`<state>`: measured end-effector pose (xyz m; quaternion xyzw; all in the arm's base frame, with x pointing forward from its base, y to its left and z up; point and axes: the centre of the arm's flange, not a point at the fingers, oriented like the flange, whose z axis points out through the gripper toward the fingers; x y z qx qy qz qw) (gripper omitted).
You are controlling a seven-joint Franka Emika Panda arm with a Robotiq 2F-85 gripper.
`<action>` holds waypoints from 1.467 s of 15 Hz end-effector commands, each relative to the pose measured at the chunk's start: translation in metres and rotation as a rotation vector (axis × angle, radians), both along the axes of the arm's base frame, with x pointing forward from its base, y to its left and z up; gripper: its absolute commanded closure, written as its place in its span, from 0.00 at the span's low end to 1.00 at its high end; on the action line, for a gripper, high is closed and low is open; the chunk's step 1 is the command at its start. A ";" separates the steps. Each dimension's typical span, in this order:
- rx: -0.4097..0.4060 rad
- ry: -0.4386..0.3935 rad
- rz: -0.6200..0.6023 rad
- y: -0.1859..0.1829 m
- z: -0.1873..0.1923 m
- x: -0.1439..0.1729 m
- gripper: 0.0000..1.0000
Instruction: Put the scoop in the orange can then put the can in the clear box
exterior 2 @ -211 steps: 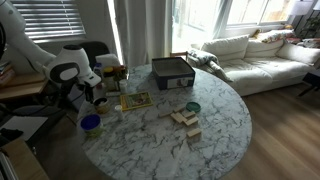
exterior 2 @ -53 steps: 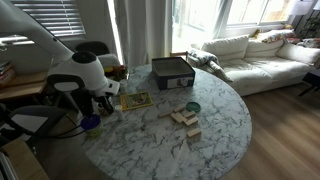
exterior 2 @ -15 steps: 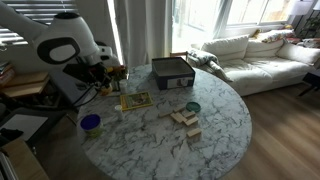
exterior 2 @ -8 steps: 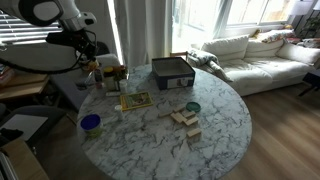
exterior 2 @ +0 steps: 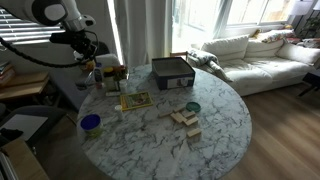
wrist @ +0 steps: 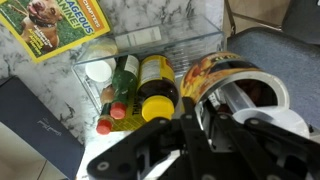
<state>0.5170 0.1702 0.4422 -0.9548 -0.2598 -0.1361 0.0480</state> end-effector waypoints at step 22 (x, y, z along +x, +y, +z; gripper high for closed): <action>-0.179 0.012 0.127 0.035 -0.089 0.055 0.97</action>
